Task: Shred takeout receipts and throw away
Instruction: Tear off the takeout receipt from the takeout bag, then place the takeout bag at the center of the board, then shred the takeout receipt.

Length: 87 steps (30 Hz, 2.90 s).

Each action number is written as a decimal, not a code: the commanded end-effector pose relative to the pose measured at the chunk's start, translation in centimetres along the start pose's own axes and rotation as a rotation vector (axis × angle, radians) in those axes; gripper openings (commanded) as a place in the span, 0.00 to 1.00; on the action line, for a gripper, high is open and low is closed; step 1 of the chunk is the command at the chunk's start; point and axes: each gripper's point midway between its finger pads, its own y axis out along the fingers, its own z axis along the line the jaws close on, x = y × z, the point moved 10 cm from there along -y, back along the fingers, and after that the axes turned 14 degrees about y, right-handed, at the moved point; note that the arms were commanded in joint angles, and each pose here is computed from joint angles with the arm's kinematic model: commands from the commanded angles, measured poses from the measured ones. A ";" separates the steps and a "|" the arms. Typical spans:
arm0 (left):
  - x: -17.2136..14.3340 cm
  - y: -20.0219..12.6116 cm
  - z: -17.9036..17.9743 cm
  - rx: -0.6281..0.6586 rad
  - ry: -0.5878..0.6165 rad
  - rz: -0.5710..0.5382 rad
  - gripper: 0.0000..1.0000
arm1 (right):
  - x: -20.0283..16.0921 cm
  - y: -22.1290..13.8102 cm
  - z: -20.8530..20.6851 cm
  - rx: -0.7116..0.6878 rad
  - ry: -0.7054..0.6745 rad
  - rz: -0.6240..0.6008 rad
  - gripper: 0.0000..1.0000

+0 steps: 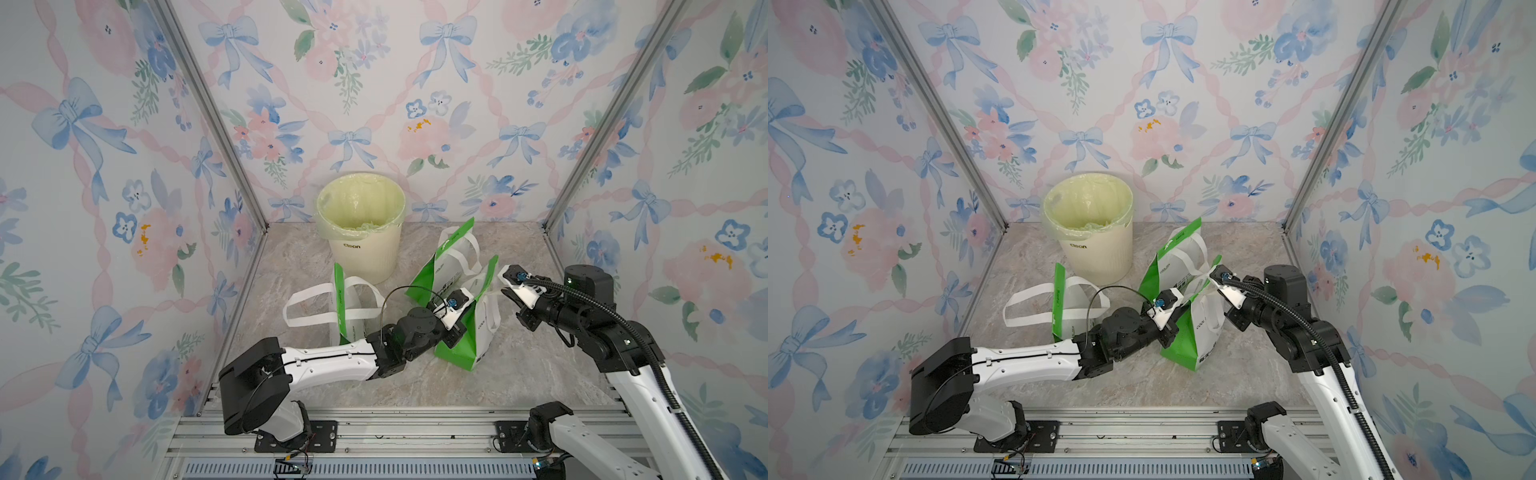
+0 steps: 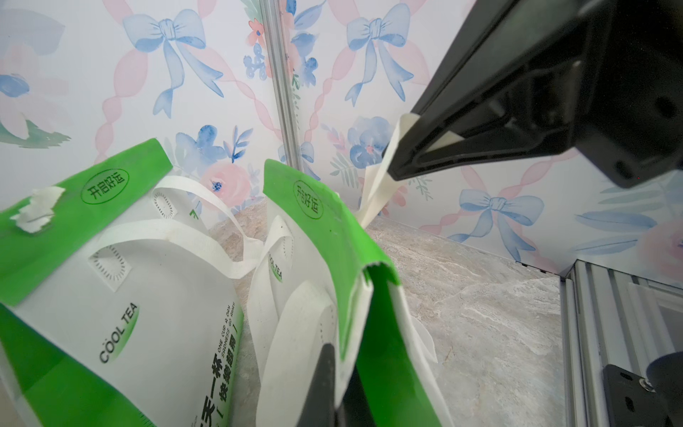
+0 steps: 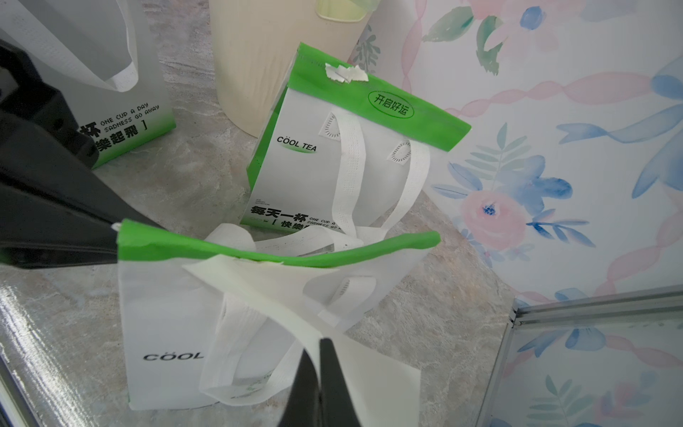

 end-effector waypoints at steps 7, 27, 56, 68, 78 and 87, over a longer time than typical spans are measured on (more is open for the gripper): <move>-1.6 0.1 -0.2 -0.004 0.081 0.114 0.00 | 0.6 -2.2 -0.5 -0.100 -0.024 -0.026 0.00; -2.3 0.2 -0.5 -0.029 0.129 0.141 0.01 | 3.6 -4.7 -1.0 -0.131 0.010 -0.153 0.00; -2.9 -4.2 0.2 -0.255 0.324 0.065 0.63 | 3.6 -4.1 0.0 -0.035 0.053 -0.197 0.00; -2.8 -6.2 0.9 -0.311 0.352 0.067 0.64 | 4.2 -4.3 -0.1 -0.025 0.061 -0.214 0.00; 7.2 -10.5 8.7 -0.064 0.181 -0.184 0.64 | 7.3 -2.6 1.4 0.242 0.089 -0.186 0.00; 12.8 -10.7 14.6 -0.171 0.133 -0.360 0.68 | 10.6 1.1 4.4 0.509 0.064 -0.159 0.00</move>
